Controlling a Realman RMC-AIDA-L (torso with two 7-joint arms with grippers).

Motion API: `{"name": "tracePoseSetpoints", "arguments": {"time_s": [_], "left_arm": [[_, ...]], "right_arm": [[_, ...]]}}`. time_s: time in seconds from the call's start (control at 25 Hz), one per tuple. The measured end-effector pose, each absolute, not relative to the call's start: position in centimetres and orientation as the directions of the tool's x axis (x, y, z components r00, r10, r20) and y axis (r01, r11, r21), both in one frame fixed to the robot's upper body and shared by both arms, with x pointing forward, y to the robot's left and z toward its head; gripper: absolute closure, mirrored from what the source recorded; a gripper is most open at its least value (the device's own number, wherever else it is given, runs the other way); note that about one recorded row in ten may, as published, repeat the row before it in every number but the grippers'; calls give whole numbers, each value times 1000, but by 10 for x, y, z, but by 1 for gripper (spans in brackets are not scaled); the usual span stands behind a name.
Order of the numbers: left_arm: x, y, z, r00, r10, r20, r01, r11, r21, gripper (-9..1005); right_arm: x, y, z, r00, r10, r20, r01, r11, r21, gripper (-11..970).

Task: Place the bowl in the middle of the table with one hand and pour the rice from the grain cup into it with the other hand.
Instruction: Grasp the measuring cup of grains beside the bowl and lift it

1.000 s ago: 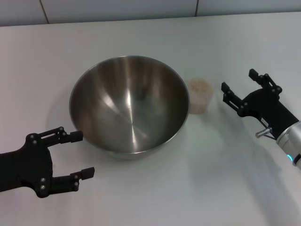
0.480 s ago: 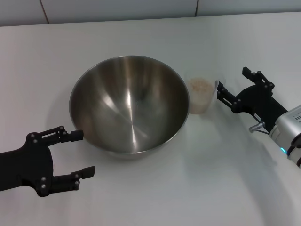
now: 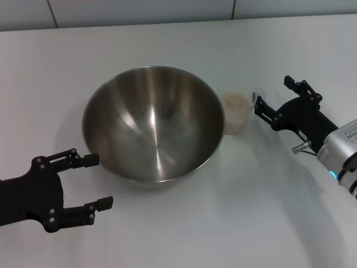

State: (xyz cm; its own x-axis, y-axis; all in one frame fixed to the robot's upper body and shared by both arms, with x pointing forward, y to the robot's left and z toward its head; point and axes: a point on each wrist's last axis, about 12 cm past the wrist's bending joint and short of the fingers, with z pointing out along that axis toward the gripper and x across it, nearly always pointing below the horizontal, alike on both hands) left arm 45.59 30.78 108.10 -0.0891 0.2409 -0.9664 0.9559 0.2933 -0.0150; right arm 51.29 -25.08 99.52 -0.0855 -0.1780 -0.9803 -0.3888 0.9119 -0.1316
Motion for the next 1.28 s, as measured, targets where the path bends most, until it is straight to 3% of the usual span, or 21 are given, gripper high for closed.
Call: {"name": "tracePoseSetpoints", "arguments": {"time_s": [0.72,0.92,1.04,1.28], "left_arm": [[456,309,1080,-89,238,-967,953,301,-13,194],[456,309,1080,-90,238,-967,953,302,-14,195],[456,309,1080,-90,239,-967,953,304,-14,195],[457,308,1079,-94,238,-967,951,307,-17,196]], "right_arm": [[515,-247,997,-73,-187,-980,-408,902,-141,155],[515,-247,997,-71,-196,-978,-411,899,-150,330],[515,-247,996,-73,-198,-978,-411,899,-152,576],[515,-248,995,-77,-202,-976,-409,899,-154,704]]}}
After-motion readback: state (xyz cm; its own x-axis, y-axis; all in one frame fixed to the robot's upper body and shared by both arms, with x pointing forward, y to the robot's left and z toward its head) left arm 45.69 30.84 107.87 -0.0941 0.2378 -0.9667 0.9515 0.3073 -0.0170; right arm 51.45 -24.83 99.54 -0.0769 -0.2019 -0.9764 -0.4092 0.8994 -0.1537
